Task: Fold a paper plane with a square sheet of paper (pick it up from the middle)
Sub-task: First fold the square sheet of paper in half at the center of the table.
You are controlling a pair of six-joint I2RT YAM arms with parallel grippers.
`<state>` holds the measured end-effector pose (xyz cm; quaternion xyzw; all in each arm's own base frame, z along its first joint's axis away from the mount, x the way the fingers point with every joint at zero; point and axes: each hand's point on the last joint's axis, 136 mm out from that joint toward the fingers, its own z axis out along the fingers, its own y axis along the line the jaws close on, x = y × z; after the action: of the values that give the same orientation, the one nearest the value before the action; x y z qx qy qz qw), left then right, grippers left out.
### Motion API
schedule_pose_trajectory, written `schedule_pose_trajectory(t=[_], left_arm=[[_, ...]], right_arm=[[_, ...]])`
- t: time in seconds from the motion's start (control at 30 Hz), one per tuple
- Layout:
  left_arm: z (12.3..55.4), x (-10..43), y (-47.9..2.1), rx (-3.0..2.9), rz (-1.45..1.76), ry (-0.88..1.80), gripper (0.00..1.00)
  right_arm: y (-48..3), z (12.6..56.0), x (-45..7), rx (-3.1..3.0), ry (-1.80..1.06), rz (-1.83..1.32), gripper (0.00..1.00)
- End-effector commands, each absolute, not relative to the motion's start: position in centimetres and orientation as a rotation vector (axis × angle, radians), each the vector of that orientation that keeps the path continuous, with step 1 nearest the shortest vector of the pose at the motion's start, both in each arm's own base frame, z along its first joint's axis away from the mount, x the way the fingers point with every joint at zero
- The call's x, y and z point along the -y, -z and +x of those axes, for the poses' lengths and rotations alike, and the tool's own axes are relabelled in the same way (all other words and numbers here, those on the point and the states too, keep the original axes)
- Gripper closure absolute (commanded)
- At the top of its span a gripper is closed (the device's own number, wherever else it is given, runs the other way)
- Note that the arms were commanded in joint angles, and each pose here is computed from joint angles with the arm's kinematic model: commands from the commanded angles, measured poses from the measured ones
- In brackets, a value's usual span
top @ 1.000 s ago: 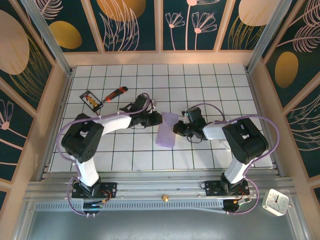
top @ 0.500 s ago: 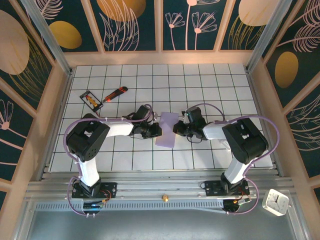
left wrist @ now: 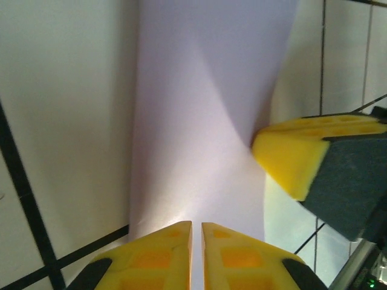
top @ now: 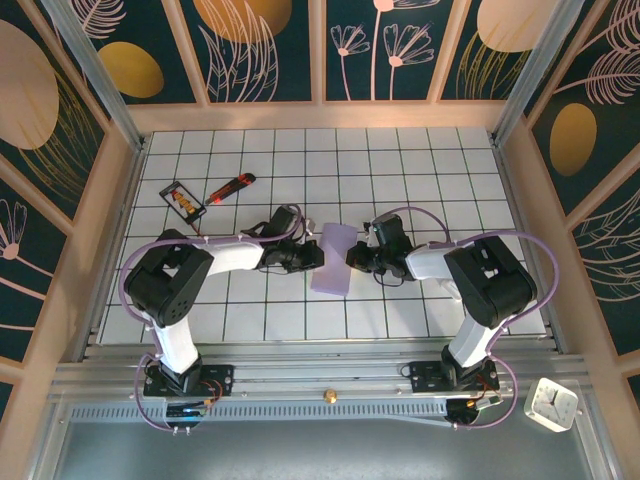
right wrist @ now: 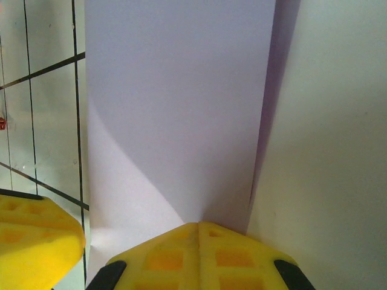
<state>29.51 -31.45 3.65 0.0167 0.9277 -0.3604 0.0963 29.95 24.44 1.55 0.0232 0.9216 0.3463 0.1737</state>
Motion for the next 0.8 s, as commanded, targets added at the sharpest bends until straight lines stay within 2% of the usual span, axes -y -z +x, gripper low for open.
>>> schedule_pose_trajectory(t=[0.0,0.23,0.77], left_arm=[[31.2,32.6,-4.7,-2.704,0.056,1.105,0.86],[31.8,31.9,-2.2,-2.759,0.066,0.995,0.88],[29.1,28.4,2.4,-2.882,0.037,0.862,0.96]], right_arm=[[3.9,25.8,-20.8,-2.851,-0.749,0.159,1.0],[3.6,25.9,-20.8,-2.846,-0.742,0.157,1.0],[3.5,25.6,-20.7,-2.847,-0.744,0.156,1.0]])
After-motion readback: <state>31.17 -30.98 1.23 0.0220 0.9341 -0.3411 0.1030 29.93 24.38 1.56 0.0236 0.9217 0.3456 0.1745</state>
